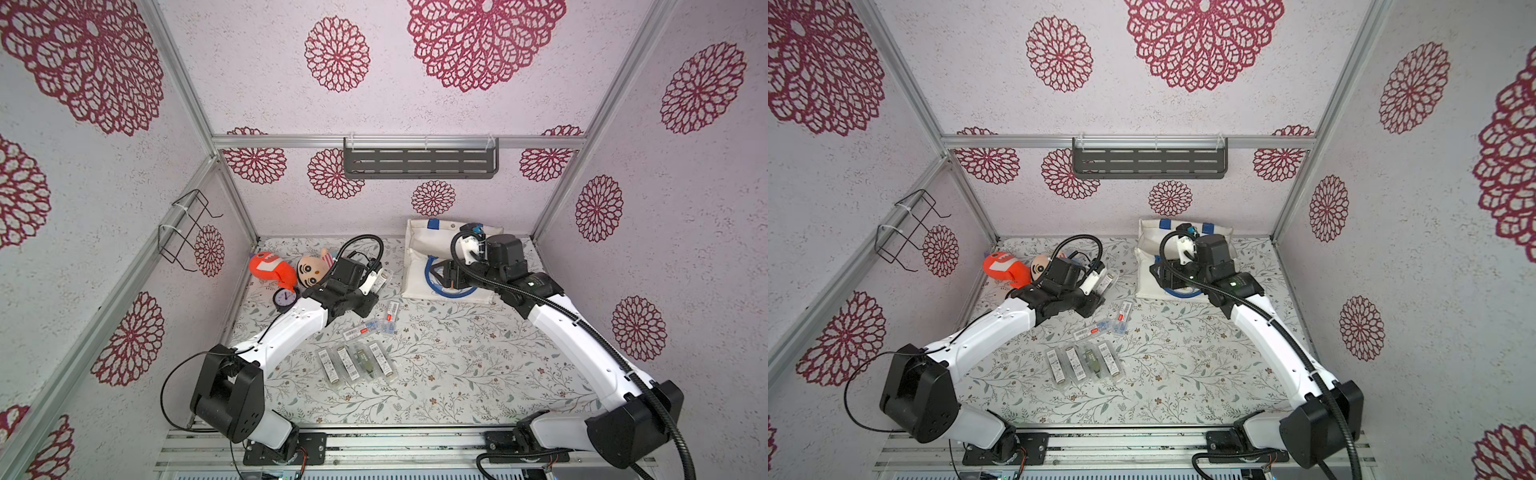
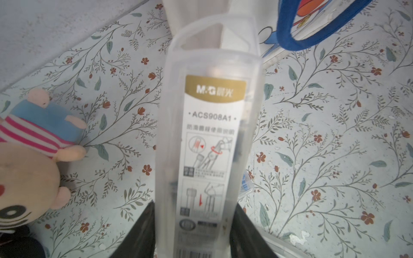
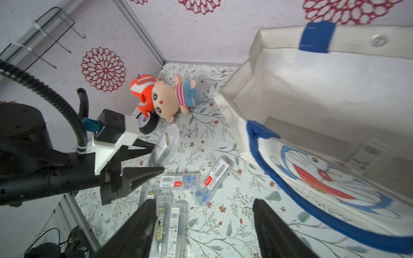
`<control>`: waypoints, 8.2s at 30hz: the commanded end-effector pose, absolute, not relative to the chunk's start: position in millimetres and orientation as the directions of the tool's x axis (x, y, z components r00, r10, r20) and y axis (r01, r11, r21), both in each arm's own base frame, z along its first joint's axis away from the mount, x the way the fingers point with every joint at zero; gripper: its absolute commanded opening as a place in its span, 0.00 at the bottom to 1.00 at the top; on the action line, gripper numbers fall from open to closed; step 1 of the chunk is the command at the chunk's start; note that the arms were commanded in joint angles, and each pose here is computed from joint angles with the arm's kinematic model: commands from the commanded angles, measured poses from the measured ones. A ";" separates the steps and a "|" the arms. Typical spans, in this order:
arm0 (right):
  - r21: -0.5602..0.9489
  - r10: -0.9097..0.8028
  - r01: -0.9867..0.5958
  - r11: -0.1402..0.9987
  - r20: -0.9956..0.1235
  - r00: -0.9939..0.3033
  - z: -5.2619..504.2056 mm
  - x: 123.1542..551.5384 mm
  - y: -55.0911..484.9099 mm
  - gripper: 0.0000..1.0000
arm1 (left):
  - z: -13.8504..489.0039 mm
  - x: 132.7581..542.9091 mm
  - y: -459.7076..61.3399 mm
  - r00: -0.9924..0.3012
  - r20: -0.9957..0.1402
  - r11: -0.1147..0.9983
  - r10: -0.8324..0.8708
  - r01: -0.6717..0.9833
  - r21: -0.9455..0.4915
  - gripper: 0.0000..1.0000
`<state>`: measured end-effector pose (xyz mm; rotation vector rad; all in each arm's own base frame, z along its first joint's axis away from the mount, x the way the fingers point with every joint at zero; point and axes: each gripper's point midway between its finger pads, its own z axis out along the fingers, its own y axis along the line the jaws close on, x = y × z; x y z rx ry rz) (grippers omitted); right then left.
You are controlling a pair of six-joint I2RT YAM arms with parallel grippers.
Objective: Put the compass set into the canvas bag
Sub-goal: Place the compass set in the canvas bag, then pick up the compass set at the center of the board.
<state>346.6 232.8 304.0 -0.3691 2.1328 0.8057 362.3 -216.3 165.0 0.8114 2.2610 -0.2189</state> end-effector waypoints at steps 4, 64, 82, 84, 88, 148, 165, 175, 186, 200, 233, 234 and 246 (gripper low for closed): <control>0.513 0.053 -0.550 0.660 -0.761 -0.646 314.9 350.5 273.3 0.72 | 198.2 358.0 -237.7 -0.453 -0.756 0.764 0.473 0.638 0.095 0.44; 0.660 0.028 -0.552 0.510 -0.654 -0.756 270.4 352.9 341.9 0.21 | 217.7 345.0 -249.4 -0.400 -0.803 0.728 0.441 0.683 0.060 0.60; 0.490 0.039 -0.569 0.660 -0.779 -0.626 335.2 366.7 291.1 0.00 | 215.8 321.8 -240.0 -0.452 -0.853 0.766 0.260 0.635 -0.104 0.74; 0.466 0.071 -0.543 0.698 -0.800 -0.596 351.5 375.2 271.6 0.00 | 215.4 319.5 -240.2 -0.476 -0.847 0.769 0.238 0.625 -0.135 0.75; 0.444 0.159 -0.453 0.773 -0.827 -0.539 379.9 397.0 222.3 0.00 | 211.7 318.8 -232.4 -0.509 -0.832 0.796 0.221 0.587 -0.148 0.75; 0.207 0.034 -0.114 0.972 -0.602 -0.798 171.6 520.7 138.6 0.30 | 138.8 330.4 -224.9 -0.697 -0.691 0.841 0.191 0.480 -0.252 0.75; 0.222 0.074 -0.135 0.966 -0.734 -0.675 248.8 514.4 133.4 0.57 | 128.8 335.1 -236.3 -0.705 -0.680 0.829 0.204 0.493 -0.262 0.75; 0.236 0.148 -0.119 0.965 -0.857 -0.494 322.8 463.5 110.9 0.65 | 113.8 345.5 -254.1 -0.731 -0.631 0.857 0.259 0.475 -0.199 0.78; 0.320 0.220 -0.149 0.936 -0.857 -0.465 312.2 405.7 107.1 0.69 | 74.2 354.7 -270.5 -0.799 -0.534 0.906 0.276 0.402 -0.135 0.84; 0.283 0.174 -0.157 0.946 -0.853 -0.492 297.4 388.8 103.2 0.70 | 33.2 363.5 -279.8 -0.833 -0.450 0.918 0.321 0.391 -0.069 0.79; 0.313 0.185 -0.197 0.929 -0.855 -0.484 306.8 378.3 109.2 0.70 | 60.1 368.3 -287.5 -0.791 -0.533 0.910 0.302 0.405 -0.085 0.41; 0.318 0.186 -0.204 0.926 -0.853 -0.487 307.4 377.7 110.9 0.70 | 66.5 368.0 -286.2 -0.782 -0.545 0.909 0.303 0.409 -0.081 0.40; 0.430 0.181 -0.349 0.833 -0.806 -0.563 316.0 370.3 152.6 0.70 | 172.8 346.8 -281.3 -0.550 -0.778 0.814 0.304 0.574 -0.087 0.37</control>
